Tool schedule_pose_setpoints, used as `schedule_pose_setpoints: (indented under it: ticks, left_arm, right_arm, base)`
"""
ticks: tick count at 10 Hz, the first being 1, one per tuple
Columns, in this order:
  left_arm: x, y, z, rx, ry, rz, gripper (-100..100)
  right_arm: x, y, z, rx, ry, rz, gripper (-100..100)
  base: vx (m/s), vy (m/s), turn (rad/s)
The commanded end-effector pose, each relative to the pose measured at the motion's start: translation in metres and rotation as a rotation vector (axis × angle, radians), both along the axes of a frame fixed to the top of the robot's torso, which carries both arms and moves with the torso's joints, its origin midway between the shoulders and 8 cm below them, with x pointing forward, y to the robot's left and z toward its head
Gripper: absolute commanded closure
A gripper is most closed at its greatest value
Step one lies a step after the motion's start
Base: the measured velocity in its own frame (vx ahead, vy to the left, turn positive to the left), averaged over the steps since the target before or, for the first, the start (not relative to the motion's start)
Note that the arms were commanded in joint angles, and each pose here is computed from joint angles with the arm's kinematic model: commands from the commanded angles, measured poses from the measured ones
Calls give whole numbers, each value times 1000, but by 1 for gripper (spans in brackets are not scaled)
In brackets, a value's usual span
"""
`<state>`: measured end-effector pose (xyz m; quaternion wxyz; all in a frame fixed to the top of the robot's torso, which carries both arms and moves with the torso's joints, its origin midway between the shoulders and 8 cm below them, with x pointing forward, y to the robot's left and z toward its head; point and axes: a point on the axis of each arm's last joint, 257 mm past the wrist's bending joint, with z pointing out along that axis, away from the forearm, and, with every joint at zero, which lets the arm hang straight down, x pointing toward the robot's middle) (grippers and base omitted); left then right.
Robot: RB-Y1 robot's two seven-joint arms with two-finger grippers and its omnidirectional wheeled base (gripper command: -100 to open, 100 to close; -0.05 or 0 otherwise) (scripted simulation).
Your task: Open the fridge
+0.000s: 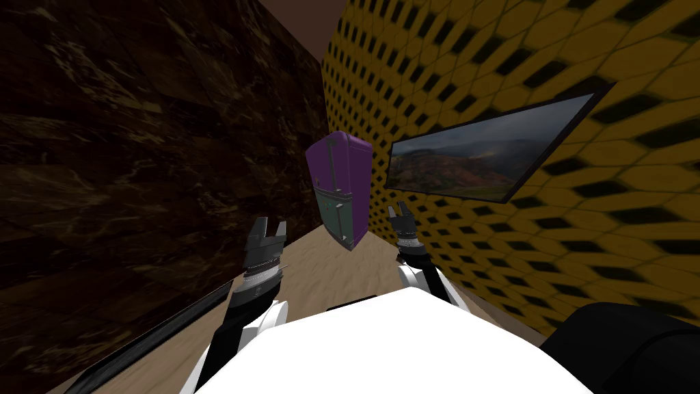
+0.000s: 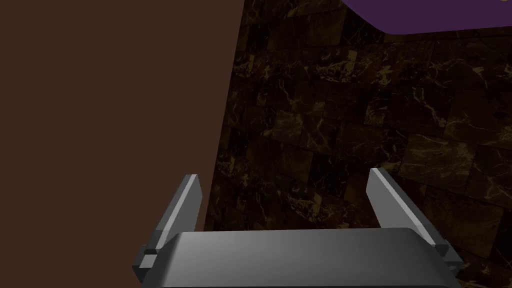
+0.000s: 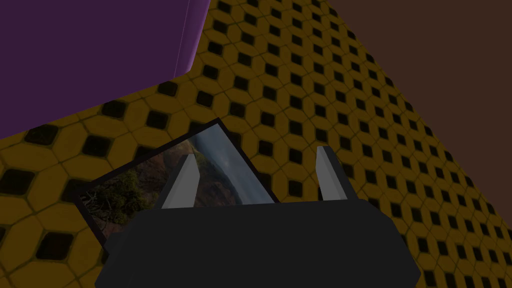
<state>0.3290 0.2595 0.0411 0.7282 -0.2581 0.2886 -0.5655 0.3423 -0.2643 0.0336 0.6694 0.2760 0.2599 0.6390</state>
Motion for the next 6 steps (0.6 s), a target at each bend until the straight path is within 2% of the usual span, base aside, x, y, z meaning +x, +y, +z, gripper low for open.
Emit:
schedule_pose_setpoints:
  ticks: [1, 6]
  left_arm:
    - [0, 0, 0, 0, 0, 0, 0]
    - [0, 0, 0, 0, 0, 0, 0]
  right_arm:
    - [0, 0, 0, 0, 0, 0, 0]
    - [0, 0, 0, 0, 0, 0, 0]
  base:
    - [0, 0, 0]
    - [0, 0, 0]
